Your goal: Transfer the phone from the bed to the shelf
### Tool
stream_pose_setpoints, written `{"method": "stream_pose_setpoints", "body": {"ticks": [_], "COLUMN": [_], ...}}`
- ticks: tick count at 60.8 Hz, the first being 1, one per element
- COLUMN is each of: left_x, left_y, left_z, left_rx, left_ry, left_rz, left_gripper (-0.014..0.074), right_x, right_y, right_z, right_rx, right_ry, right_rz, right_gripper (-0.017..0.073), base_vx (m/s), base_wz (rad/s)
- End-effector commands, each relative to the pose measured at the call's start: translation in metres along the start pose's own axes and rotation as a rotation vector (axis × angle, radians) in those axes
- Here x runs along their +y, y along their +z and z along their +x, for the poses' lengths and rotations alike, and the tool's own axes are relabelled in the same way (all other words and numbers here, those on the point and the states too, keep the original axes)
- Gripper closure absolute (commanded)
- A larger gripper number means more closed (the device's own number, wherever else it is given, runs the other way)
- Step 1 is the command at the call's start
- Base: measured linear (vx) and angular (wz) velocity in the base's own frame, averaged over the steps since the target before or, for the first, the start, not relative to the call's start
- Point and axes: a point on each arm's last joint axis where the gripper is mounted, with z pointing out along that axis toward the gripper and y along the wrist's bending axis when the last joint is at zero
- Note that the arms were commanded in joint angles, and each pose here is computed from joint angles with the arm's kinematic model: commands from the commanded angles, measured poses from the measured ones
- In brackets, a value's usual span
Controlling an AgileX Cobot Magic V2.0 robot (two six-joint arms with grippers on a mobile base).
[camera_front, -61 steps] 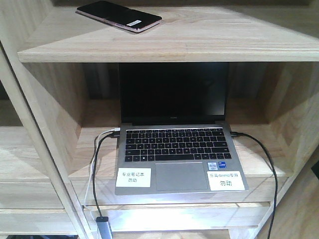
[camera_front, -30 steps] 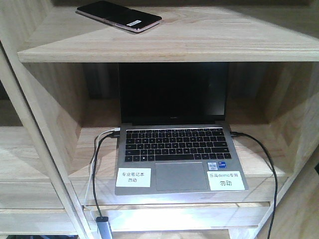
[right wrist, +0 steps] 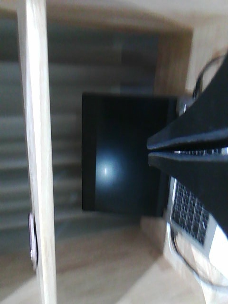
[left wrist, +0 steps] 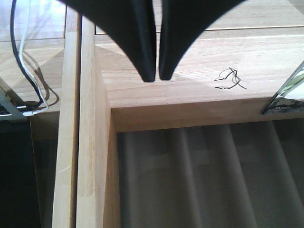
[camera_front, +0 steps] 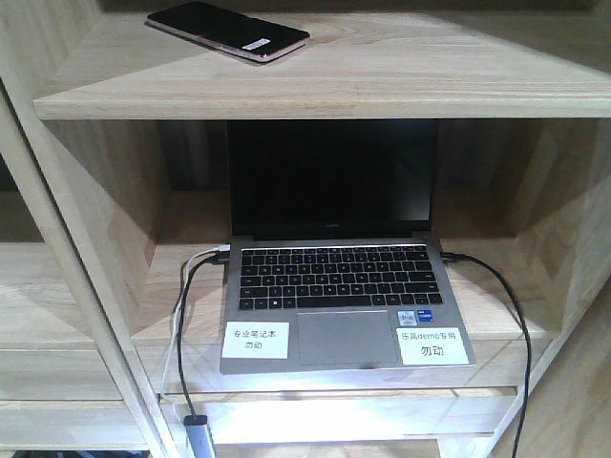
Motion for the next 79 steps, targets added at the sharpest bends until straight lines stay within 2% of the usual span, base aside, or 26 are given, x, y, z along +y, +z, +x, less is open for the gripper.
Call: {"method": "stream_pose_setpoints", "body": {"ticks": [1, 11, 20, 28, 42, 53, 79], "left_x": [0.002, 0.002, 0.002, 0.002, 0.002, 0.002, 0.002], "left_y": [-0.003, -0.003, -0.003, -0.003, -0.003, -0.003, -0.003], "left_z": [-0.014, -0.014, -0.014, -0.014, -0.014, -0.014, -0.014], "left_rx": [-0.101, -0.101, -0.101, -0.101, -0.101, -0.101, -0.101], "left_ry": [-0.015, -0.015, -0.015, -0.015, -0.015, -0.015, -0.015], "left_rz": [-0.014, -0.014, -0.014, -0.014, -0.014, -0.014, -0.014], "left_gripper": [0.0592, 0.0592, 0.0592, 0.0592, 0.0592, 0.0592, 0.0592], "right_x": [-0.004, -0.011, -0.015, -0.016, -0.021, -0.021, -0.021], "right_y": [-0.002, -0.008, -0.014, -0.017, -0.007, -0.007, -0.007], "right_z": [-0.016, -0.01, 0.019, 0.045, 0.087, 0.086, 0.084], "right_rx": [-0.101, -0.126, -0.127, -0.121, -0.076, -0.085, -0.109], "right_ry": [-0.016, -0.035, -0.016, -0.042, -0.04, -0.077, -0.069], "right_rz": [0.077, 0.205, 0.259, 0.263, 0.261, 0.262, 0.259], "right_gripper": [0.0569, 0.0569, 0.0569, 0.0569, 0.0569, 0.0569, 0.0569], "base_vx": [0.0, 0.0, 0.0, 0.0, 0.0, 0.0, 0.0], "base_wz": [0.0, 0.0, 0.0, 0.0, 0.0, 0.0, 0.0]}}
